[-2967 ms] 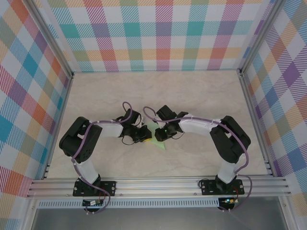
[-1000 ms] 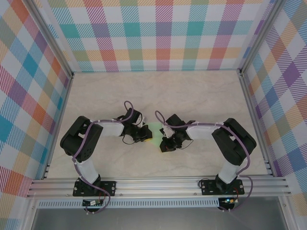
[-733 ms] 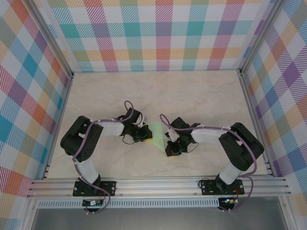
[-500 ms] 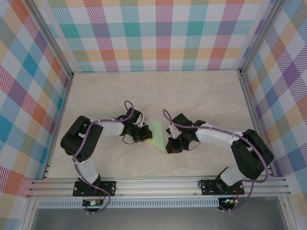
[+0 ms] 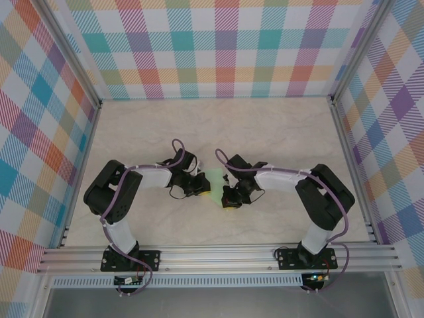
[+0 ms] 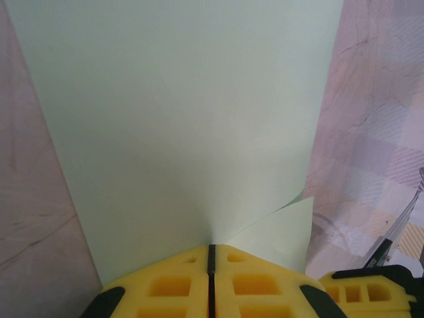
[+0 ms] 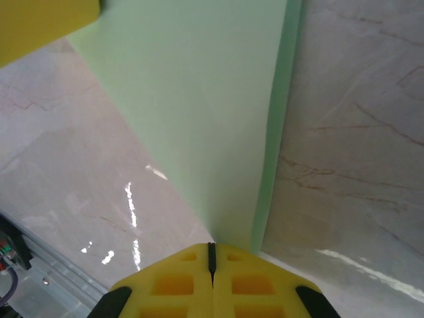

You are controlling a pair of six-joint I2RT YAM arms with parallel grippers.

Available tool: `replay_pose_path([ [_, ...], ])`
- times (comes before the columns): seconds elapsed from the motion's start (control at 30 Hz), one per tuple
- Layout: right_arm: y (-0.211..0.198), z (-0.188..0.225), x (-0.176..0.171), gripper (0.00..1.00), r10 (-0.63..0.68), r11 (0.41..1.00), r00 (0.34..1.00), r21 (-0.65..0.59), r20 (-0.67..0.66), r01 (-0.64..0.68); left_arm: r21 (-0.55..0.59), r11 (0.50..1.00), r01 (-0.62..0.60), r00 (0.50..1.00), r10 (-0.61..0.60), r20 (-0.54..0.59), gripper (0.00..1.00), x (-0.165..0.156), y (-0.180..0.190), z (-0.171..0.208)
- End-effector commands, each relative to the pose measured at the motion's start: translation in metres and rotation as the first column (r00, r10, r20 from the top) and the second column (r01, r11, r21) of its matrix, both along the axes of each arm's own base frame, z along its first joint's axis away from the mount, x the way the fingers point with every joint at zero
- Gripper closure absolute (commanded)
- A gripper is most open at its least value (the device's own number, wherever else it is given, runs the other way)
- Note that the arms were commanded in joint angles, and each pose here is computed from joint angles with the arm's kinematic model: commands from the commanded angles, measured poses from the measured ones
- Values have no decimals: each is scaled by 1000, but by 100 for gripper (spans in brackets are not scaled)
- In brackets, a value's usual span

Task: Fold a paper plane with a square sheet of paper (fold left side to right side)
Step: Third fold the triangle at the center of the table.

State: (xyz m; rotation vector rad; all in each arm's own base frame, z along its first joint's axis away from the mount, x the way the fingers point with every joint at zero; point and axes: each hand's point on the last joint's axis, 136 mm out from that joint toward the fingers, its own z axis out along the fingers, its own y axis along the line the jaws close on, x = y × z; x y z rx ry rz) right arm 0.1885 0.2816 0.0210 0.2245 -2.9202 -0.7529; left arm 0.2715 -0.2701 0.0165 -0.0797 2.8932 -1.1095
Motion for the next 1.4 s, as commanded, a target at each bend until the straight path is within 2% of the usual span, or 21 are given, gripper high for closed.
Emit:
replay_pose_path([
  [0.0,-6,-9,3,100,-23,998,1000,-59,2,23,141,990,-17,999,24,-47,91,-11,20,-30],
  [0.3,-34,-45,-18,100,-27,982,998,-186,-60,16,74,997,-30,999,27,46,83,-1,13,12],
  [0.43,-40,-48,-19,100,-16,977,998,-215,-53,4,85,996,0,997,-7,83,91,-6,15,35],
  [0.63,-41,-48,-19,100,-2,975,999,-220,-45,-8,59,997,57,992,-63,107,94,-28,8,58],
  [0.73,-42,-48,-19,100,3,974,999,-227,-42,-12,45,994,100,990,-104,96,95,-42,-5,59],
  [0.8,-43,-48,-19,100,5,973,999,-232,-41,-15,29,992,121,984,-124,126,95,-42,-18,62],
  [0.93,-45,-48,-19,100,6,970,999,-241,-39,-15,27,989,143,983,-146,115,95,-47,-33,53],
  [1.37,-46,-49,-21,100,14,969,999,-246,-46,-25,43,983,177,981,-180,79,95,-45,-53,26],
])
